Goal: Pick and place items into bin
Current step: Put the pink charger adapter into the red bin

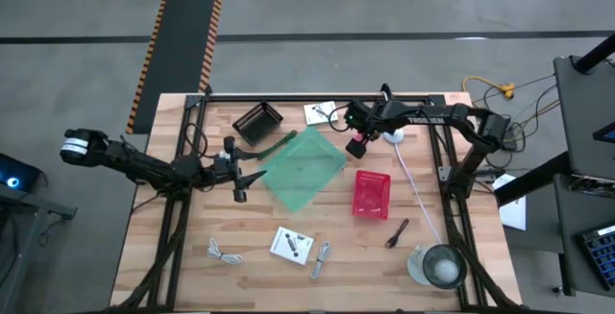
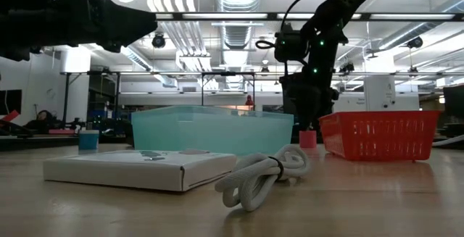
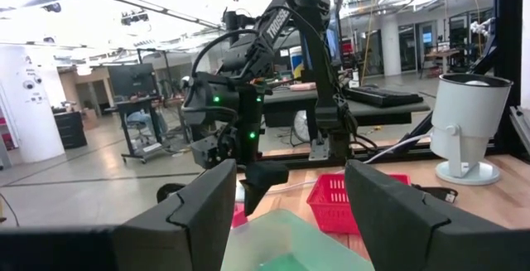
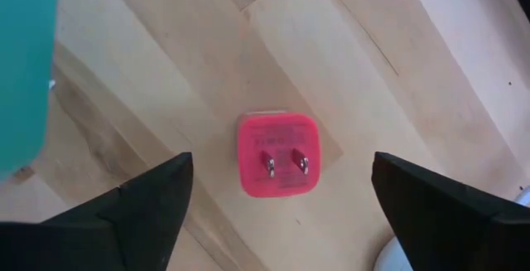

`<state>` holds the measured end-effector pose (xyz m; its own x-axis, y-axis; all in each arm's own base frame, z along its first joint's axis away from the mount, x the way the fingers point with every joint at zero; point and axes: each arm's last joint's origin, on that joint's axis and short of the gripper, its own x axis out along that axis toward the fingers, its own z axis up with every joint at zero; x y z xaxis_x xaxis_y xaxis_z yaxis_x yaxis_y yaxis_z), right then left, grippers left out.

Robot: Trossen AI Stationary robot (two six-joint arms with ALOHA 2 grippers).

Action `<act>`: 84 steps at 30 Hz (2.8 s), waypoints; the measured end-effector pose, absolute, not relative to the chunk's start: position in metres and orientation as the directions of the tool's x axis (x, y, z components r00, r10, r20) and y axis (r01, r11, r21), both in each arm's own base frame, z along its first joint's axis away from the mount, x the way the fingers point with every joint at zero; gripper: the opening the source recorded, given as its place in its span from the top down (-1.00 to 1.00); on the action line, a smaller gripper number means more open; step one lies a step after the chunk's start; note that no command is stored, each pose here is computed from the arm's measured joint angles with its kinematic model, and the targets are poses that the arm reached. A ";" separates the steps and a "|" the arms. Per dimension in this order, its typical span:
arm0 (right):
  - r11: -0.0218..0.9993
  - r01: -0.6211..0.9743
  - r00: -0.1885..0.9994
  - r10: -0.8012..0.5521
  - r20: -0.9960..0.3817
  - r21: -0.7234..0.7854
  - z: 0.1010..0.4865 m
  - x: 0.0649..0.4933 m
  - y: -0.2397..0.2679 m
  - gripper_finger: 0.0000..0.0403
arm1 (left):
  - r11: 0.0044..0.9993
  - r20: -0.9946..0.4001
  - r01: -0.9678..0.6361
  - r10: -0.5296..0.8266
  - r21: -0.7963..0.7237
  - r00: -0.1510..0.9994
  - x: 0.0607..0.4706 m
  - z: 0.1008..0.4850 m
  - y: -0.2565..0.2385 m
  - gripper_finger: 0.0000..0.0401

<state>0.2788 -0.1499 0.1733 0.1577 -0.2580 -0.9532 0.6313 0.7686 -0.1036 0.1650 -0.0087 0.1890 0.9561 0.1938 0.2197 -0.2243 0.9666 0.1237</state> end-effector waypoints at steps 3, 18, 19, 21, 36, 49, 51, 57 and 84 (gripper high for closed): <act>0.771 0.629 0.160 -0.259 -0.952 -0.104 0.173 0.279 -0.150 -0.72 | 0.967 0.219 -0.225 0.194 0.124 0.956 0.165 0.189 -0.009 -0.05; 0.775 0.623 0.176 -0.267 -0.947 -0.103 0.158 0.274 -0.147 -0.69 | 0.967 0.220 -0.224 0.194 0.123 0.956 0.165 0.189 -0.009 -0.05; 0.775 0.623 0.179 -0.268 -0.946 -0.102 0.157 0.274 -0.147 -0.69 | 0.967 0.220 -0.225 0.194 0.123 0.956 0.165 0.189 -0.009 -0.05; 0.777 0.621 0.182 -0.270 -0.946 -0.102 0.155 0.273 -0.147 -0.69 | 0.967 0.220 -0.224 0.194 0.123 0.956 0.165 0.189 -0.009 -0.05; 0.782 0.615 0.191 -0.274 -0.943 -0.103 0.154 0.274 -0.147 -0.61 | 0.967 0.221 -0.224 0.194 0.122 0.956 0.165 0.189 -0.009 -0.05; 0.777 0.622 0.194 -0.276 -0.941 -0.100 0.154 0.274 -0.147 -0.61 | 0.967 0.221 -0.224 0.194 0.122 0.956 0.165 0.189 -0.009 -0.05; 0.776 0.623 0.194 -0.276 -0.941 -0.099 0.155 0.274 -0.147 -0.61 | 0.967 0.221 -0.224 0.193 0.122 0.956 0.165 0.189 -0.009 -0.05; 0.776 0.623 0.194 -0.276 -0.941 -0.099 0.155 0.274 -0.147 -0.60 | 0.967 0.221 -0.224 0.194 0.122 0.956 0.165 0.189 -0.009 -0.05; 0.776 0.623 0.195 -0.277 -0.941 -0.099 0.155 0.274 -0.147 0.22 | 0.967 0.221 -0.224 0.194 0.123 0.956 0.165 0.189 -0.009 -0.05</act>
